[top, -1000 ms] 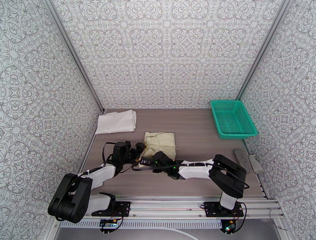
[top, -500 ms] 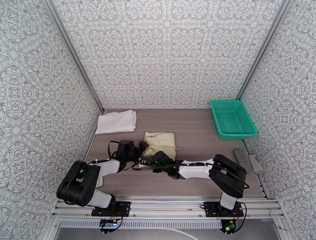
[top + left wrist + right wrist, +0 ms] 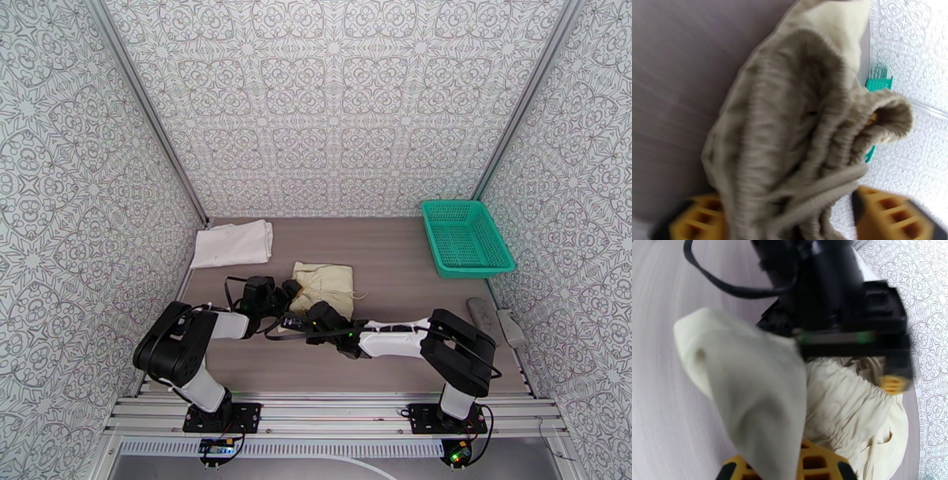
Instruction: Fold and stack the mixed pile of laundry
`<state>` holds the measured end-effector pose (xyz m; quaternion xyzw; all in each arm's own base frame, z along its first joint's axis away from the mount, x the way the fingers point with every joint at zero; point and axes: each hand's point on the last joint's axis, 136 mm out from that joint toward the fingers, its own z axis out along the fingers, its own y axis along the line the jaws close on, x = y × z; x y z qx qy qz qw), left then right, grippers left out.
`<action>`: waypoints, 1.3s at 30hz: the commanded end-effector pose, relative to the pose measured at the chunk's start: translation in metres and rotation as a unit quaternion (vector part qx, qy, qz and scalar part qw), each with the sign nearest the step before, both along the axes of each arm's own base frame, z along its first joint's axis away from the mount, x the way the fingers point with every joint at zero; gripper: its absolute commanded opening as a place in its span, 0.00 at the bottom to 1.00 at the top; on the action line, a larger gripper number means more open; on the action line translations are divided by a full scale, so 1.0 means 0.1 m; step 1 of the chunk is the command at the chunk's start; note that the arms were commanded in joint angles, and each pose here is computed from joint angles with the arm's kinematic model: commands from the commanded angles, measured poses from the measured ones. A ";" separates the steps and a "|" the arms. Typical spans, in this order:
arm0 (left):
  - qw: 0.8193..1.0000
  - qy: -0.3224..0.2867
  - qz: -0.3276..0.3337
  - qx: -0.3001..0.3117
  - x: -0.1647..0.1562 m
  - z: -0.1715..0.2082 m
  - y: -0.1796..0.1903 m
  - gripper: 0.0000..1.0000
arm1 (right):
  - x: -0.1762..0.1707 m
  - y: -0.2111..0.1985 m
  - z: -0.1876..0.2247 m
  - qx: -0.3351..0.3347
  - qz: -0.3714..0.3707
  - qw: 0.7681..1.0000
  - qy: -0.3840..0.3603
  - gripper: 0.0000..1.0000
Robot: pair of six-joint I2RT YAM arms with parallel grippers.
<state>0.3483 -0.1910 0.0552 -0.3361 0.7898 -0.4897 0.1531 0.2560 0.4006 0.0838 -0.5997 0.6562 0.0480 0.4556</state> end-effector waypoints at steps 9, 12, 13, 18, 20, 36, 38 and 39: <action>0.998 -0.052 -0.024 0.034 0.19 0.19 -0.04 0.00 | 0.07 -0.18 0.32 0.052 -0.060 0.997 -0.003 0.53; 0.993 -0.076 -0.041 0.079 0.28 0.25 0.02 0.00 | 0.09 -0.34 0.49 0.094 -0.106 0.990 0.029 0.57; 0.991 -0.090 -0.045 0.089 0.33 0.30 0.05 0.00 | 0.09 -0.42 0.54 0.110 -0.121 0.986 0.041 0.59; 0.974 -0.135 -0.073 0.166 0.58 0.46 0.25 0.00 | 0.21 -0.91 0.80 0.192 -0.201 0.959 0.057 0.63; 0.963 -0.156 -0.088 0.200 0.70 0.55 0.32 0.00 | 0.27 -1.11 0.90 0.218 -0.228 0.948 0.046 0.65; 0.865 -0.306 -0.127 0.378 1.66 1.42 1.06 0.00 | 0.43 -1.80 0.94 0.277 -0.320 0.906 0.018 0.71; 0.858 -0.321 -0.120 0.382 1.74 1.53 1.17 0.00 | 0.44 -1.80 0.90 0.273 -0.321 0.907 0.020 0.71; 0.856 -0.330 -0.113 0.381 1.78 1.60 1.25 0.00 | 0.45 -1.80 0.88 0.272 -0.322 0.906 0.021 0.71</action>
